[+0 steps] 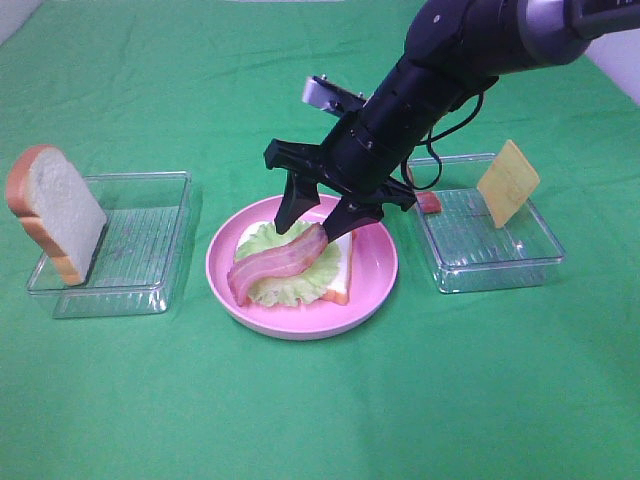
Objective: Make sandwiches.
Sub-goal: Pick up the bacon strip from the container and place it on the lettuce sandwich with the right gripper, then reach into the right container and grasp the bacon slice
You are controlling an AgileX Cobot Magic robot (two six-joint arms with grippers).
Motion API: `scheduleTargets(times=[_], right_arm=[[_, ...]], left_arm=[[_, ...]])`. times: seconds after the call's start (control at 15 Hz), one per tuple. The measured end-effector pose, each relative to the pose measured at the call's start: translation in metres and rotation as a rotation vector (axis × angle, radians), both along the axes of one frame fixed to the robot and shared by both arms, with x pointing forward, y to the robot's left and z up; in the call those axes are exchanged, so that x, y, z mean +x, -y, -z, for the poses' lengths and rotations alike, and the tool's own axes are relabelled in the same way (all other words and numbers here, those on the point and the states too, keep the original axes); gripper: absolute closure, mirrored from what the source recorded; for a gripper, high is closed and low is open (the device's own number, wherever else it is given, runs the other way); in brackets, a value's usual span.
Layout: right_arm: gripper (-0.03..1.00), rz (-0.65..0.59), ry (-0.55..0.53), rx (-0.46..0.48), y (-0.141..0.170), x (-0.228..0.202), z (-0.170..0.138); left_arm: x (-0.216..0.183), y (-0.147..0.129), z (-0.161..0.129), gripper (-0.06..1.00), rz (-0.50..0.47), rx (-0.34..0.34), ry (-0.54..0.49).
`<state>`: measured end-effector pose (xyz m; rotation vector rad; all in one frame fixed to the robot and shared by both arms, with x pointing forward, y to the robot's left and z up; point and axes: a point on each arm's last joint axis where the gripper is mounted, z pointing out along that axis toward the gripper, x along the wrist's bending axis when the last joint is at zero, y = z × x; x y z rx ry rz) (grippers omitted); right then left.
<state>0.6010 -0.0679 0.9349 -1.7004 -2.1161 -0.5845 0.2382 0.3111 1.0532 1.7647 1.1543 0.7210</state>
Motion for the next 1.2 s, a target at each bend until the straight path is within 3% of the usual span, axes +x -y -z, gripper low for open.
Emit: scheduleTargets(times=[0.33, 0.73, 1.0, 1.2], right_arm=[[0.34, -0.022, 0.101, -0.041, 0.014, -0.007, -0.048], [0.34, 0.081, 0.148, -0.147, 0.081, 0.011, -0.092], [0.35, 0.086, 0.257, -0.241, 0.089, 0.027, -0.122], [0.36, 0.067, 0.223, -0.304, 0.089, 0.041, -0.124]], left_arm=[[0.000, 0.000, 0.000, 0.28, 0.000, 0.000, 0.000], [0.000, 0.000, 0.000, 0.28, 0.000, 0.000, 0.000], [0.000, 0.000, 0.000, 0.28, 0.000, 0.000, 0.000], [0.000, 0.000, 0.000, 0.28, 0.000, 0.000, 0.000]])
